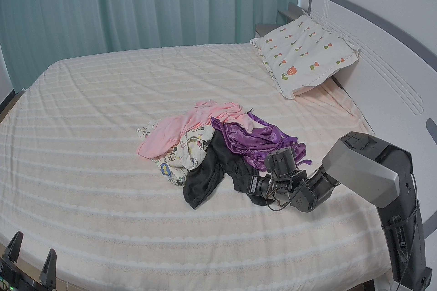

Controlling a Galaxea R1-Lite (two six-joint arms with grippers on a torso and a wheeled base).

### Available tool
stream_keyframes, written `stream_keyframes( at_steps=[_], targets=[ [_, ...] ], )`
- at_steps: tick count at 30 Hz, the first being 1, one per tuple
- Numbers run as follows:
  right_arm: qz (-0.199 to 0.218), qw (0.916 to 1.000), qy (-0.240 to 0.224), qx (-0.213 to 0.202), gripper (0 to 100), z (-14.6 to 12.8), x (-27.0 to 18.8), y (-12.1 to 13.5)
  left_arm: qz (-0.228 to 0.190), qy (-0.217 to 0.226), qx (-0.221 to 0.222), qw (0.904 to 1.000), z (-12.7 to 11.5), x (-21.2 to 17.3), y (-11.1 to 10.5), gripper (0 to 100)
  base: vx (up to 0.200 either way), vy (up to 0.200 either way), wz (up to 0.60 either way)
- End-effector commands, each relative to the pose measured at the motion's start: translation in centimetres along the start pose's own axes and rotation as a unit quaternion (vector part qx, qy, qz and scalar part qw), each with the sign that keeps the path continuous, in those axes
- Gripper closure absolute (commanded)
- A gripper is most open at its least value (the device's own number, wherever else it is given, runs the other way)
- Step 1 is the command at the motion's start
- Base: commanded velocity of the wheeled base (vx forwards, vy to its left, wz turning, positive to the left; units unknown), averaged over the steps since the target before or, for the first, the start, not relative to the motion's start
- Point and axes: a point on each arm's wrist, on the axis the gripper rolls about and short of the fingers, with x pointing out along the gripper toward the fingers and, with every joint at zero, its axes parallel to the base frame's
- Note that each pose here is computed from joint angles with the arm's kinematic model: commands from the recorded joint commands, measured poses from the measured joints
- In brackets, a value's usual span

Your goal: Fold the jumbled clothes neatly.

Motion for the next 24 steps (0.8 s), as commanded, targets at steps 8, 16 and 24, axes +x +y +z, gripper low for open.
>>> stream_keyframes(
  at_steps=[8, 16, 24],
  targets=[
    [0.021, 0.9964, -0.033, 0.075, 100, 2.5, -3.8, 0.6, 0.000, 0.001, 0.000, 1.0000, -0.5, 0.0, 0.0, 0, 0.000, 0.000, 0.00],
    [0.046, 0.9925, -0.057, 0.098, 100, 1.9, -13.7, -0.3, 0.000, 0.001, 0.000, 1.0000, -0.5, 0.0, 0.0, 0, 0.000, 0.000, 0.00],
    [0.081, 0.9834, -0.103, 0.125, 100, -2.1, -21.5, -2.7, 0.000, 0.001, 0.000, 1.0000, -0.5, 0.0, 0.0, 0, 0.000, 0.000, 0.00]
  ],
)
